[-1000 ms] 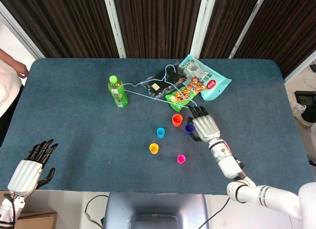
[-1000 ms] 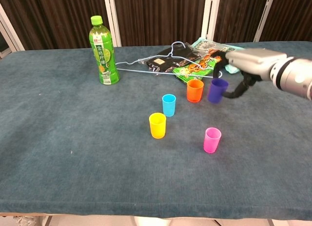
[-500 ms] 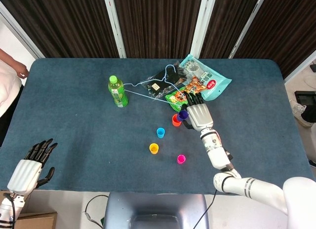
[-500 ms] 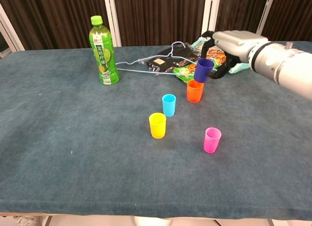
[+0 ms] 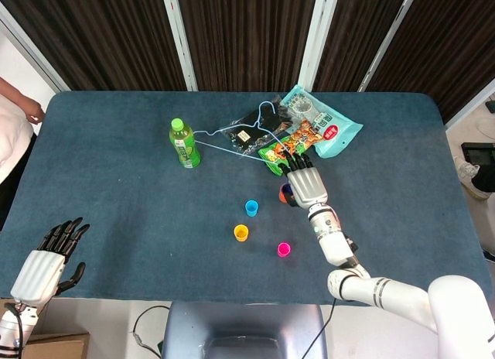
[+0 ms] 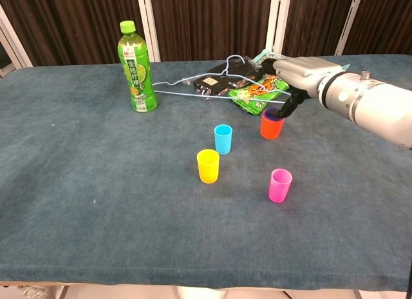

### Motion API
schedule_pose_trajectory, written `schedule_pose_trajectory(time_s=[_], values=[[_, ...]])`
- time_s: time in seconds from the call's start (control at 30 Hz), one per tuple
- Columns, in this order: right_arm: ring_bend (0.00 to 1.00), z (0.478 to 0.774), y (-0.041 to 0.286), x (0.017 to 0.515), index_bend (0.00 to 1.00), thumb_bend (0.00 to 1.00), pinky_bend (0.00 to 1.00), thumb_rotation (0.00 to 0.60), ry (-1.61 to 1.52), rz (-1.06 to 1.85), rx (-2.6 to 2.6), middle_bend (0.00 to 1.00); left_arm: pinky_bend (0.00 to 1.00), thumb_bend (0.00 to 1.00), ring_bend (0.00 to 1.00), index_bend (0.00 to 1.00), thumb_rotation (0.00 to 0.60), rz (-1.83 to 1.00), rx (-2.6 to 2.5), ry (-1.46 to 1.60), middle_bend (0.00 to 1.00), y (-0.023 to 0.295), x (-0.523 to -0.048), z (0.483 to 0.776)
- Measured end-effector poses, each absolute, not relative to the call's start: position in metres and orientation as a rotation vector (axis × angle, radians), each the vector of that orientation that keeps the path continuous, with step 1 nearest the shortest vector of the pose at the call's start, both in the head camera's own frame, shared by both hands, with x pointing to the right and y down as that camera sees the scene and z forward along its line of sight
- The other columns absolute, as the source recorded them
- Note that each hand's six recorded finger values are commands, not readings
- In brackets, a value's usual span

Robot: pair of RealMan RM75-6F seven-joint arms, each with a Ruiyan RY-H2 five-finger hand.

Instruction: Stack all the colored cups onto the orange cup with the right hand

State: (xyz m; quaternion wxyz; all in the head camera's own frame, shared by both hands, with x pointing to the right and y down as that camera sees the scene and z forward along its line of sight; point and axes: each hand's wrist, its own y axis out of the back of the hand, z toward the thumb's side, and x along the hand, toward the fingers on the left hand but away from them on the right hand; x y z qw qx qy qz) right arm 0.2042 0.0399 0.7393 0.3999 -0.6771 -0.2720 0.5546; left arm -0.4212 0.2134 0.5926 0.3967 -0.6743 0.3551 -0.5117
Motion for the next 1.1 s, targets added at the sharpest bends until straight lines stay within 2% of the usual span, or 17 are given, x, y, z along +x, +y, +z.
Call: schedule_pose_trajectory(time_s=[0.5, 0.67, 0.83, 1.1], values=[[0.00, 0.701, 0.077, 0.184, 0.20, 0.49, 0.00, 0.600, -0.613, 1.216, -1.809, 0.00, 0.12, 0.46, 0.01, 0.00, 0.600, -1.294, -1.712, 0.896, 0.00, 0.214, -0.420, 0.594], [0.00, 0.704, 0.094, 0.159, 0.26, 0.49, 0.00, 0.600, -0.519, 1.161, -1.854, 0.00, 0.12, 0.46, 0.01, 0.00, 0.600, -1.296, -1.710, 0.895, 0.00, 0.213, -0.419, 0.594], [0.00, 0.714, 0.111, 0.135, 0.27, 0.49, 0.00, 0.600, -0.414, 1.140, -1.868, 0.00, 0.12, 0.46, 0.01, 0.00, 0.600, -1.291, -1.708, 0.908, 0.00, 0.212, -0.422, 0.592], [0.00, 0.725, 0.126, 0.127, 0.30, 0.49, 0.00, 0.600, -0.343, 1.164, -1.868, 0.00, 0.12, 0.45, 0.01, 0.00, 0.600, -1.276, -1.707, 0.924, 0.00, 0.213, -0.424, 0.586]])
